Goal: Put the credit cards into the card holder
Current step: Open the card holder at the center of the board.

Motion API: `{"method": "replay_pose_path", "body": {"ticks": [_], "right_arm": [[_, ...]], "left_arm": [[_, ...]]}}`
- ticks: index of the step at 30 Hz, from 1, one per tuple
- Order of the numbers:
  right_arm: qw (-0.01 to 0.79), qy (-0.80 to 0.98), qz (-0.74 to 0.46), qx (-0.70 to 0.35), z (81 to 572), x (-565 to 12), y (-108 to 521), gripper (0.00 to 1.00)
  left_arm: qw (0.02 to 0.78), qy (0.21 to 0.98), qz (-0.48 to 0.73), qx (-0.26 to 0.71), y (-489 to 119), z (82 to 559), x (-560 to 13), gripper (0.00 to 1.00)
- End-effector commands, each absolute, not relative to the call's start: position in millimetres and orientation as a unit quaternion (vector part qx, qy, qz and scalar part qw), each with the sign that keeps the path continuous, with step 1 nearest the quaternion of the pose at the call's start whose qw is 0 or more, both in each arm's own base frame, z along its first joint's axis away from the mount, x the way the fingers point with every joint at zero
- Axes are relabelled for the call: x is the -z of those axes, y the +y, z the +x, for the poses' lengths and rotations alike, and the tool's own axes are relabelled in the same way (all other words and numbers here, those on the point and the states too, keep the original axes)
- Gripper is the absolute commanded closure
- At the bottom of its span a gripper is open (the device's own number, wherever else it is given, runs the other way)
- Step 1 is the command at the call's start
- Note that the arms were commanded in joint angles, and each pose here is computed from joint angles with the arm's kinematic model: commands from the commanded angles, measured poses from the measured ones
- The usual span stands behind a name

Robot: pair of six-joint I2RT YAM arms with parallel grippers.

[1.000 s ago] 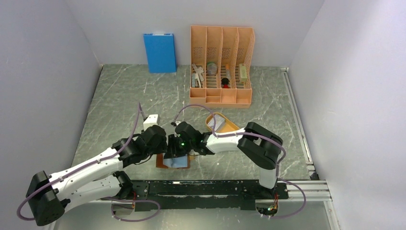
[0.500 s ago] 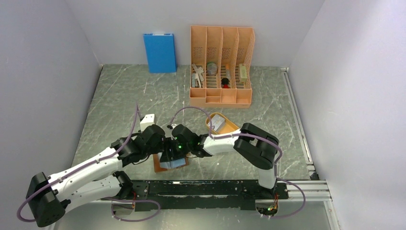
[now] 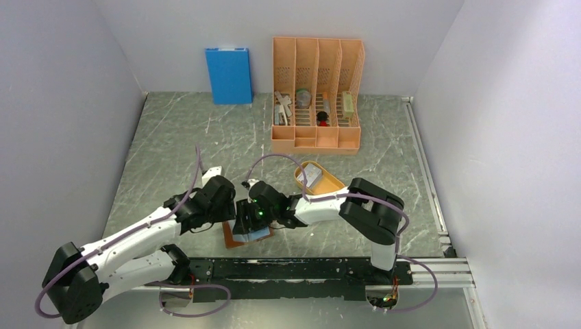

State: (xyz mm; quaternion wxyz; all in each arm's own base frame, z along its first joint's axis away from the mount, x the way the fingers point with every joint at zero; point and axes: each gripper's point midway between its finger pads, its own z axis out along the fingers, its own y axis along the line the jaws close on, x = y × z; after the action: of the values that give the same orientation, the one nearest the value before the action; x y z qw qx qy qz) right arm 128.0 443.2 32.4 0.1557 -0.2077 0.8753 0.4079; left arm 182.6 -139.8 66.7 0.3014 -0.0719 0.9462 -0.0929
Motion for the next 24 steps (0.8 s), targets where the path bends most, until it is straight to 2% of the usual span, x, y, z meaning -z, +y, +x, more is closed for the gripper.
{"method": "replay_pose_path", "body": {"ticks": [1,5,11,19,24], "right_arm": [[0.179,0.848,-0.234,-0.44,120,-51,458,0.45],[0.179,0.846,-0.235,-0.444,118,-51,457,0.45],[0.187,0.848,-0.228,-0.441,120,-51,452,0.43],[0.216,0.834,-0.21,-0.462,119,-61,438,0.41],[0.218,0.827,-0.216,-0.471,116,-66,435,0.45]], "left_arm": [[0.273,0.94,-0.053,0.199,-185,179,-66,0.41],[0.263,0.938,-0.054,0.22,-190,174,-60,0.38],[0.27,0.926,-0.082,0.25,-193,174,-67,0.25],[0.302,0.896,-0.123,0.302,-192,182,-94,0.22],[0.286,0.902,-0.108,0.305,-198,182,-87,0.25]]}}
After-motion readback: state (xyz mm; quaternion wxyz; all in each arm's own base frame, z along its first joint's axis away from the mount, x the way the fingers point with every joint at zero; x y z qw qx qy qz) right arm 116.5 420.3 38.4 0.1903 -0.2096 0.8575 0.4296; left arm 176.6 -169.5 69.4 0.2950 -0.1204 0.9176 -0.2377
